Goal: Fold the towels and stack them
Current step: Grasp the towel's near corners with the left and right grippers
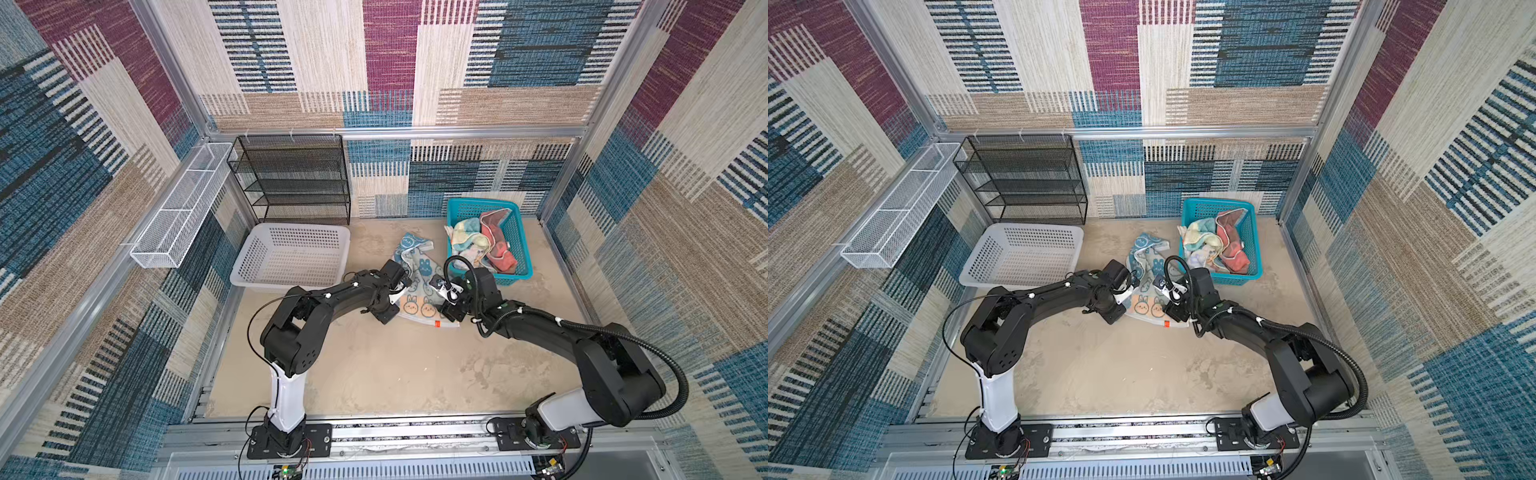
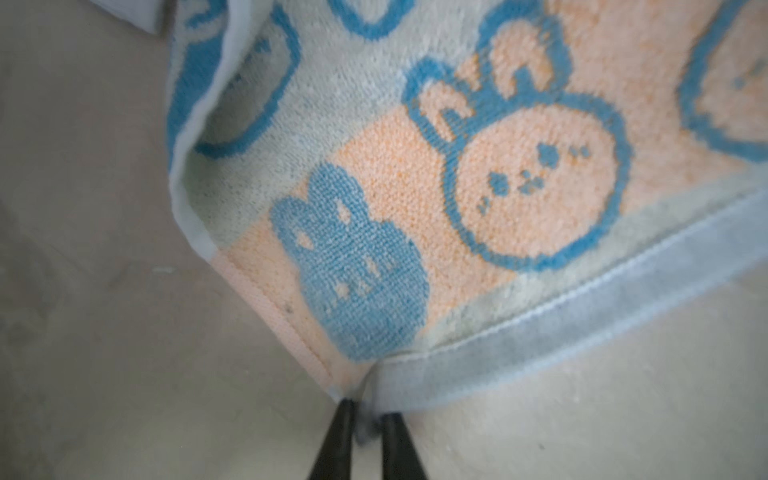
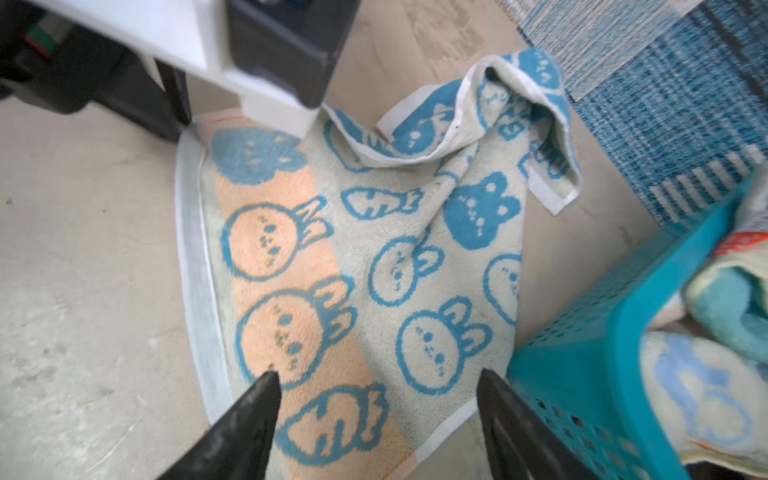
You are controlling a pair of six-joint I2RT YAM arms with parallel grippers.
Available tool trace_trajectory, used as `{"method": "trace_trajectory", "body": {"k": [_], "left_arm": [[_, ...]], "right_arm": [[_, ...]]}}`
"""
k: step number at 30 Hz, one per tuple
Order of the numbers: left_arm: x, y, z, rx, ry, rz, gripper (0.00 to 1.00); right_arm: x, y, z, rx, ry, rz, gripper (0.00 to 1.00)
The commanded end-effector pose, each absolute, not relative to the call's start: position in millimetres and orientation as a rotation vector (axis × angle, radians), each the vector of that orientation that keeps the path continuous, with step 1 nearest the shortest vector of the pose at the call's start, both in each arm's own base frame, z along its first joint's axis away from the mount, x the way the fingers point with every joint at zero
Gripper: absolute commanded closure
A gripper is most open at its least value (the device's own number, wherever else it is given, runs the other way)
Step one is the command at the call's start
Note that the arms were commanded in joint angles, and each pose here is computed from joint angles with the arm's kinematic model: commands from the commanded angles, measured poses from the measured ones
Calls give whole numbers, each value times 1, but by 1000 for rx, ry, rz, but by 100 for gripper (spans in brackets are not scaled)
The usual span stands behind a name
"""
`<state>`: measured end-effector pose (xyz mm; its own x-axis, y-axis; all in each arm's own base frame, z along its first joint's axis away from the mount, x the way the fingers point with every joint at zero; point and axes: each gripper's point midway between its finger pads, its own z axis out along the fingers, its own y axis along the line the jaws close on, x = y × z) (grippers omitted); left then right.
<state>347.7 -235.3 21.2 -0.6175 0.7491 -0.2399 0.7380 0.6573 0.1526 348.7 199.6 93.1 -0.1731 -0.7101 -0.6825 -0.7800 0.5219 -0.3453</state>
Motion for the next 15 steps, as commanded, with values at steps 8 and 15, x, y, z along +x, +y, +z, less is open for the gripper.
{"method": "trace_trajectory", "body": {"k": [8, 15], "left_arm": [[333, -208, 10, 1220, 2684, 178, 100], [337, -185, 24, 1135, 2695, 271, 100]], "right_arm": [[341, 186, 73, -1376, 2004, 19, 24], [327, 191, 56, -1439, 2047, 24, 33]]}}
